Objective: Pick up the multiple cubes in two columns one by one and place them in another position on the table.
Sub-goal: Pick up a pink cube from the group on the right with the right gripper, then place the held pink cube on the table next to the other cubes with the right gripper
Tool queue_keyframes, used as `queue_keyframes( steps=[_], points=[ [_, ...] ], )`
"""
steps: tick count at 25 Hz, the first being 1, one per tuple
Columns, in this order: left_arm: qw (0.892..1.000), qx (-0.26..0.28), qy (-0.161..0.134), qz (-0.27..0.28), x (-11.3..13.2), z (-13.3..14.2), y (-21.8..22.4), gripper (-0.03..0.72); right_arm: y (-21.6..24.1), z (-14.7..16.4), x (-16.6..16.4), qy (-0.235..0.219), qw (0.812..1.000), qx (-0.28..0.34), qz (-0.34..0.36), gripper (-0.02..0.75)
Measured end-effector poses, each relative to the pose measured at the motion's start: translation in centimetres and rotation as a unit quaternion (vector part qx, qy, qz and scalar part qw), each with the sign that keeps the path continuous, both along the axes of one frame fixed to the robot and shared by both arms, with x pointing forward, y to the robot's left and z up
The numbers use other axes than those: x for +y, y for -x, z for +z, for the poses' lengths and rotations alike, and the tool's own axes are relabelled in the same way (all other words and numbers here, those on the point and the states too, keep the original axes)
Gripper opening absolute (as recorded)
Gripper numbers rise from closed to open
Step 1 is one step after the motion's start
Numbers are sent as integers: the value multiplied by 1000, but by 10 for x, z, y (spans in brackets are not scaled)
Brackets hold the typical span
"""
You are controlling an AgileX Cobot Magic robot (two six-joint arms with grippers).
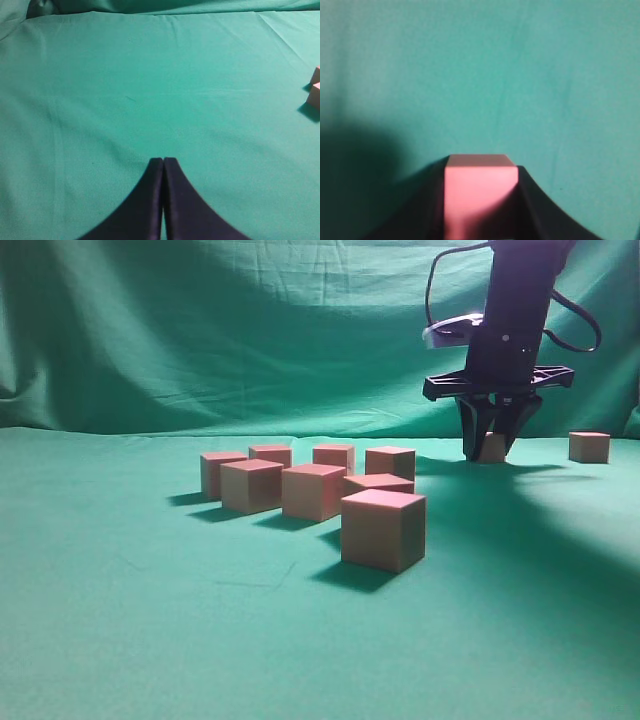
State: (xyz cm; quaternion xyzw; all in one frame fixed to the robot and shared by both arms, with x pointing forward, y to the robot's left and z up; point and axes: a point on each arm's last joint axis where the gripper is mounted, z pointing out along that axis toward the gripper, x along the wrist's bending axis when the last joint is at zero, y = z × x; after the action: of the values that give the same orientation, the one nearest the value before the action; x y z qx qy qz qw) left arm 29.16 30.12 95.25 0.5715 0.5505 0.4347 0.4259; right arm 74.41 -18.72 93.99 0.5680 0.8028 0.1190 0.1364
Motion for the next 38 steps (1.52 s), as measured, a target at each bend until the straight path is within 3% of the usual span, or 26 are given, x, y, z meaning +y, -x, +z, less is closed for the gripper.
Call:
queue_keyframes(
  steps=[4,9,13,18,22,27,33,38],
  points=[
    [1000,0,0,0,0,0,0,0,3,13,0,-2,1000,-1,-1,258],
    [1000,0,0,0,0,0,0,0,28,102,-1,-47,998,-49,-5,258],
    [1000,0,0,0,0,0,0,0,66,172,-1,-99,994,-53,0,258],
    [1000,0,0,0,0,0,0,0,102,225,-5,-130,988,-86,9,258],
    [1000,0,0,0,0,0,0,0,139,249,-6,-172,981,-88,17,258],
    [1000,0,0,0,0,0,0,0,191,235,6,-184,980,-33,63,258],
    [1000,0,0,0,0,0,0,0,248,166,50,-158,975,64,144,258],
    [1000,0,0,0,0,0,0,0,297,117,96,-132,955,100,248,258]
  ],
)
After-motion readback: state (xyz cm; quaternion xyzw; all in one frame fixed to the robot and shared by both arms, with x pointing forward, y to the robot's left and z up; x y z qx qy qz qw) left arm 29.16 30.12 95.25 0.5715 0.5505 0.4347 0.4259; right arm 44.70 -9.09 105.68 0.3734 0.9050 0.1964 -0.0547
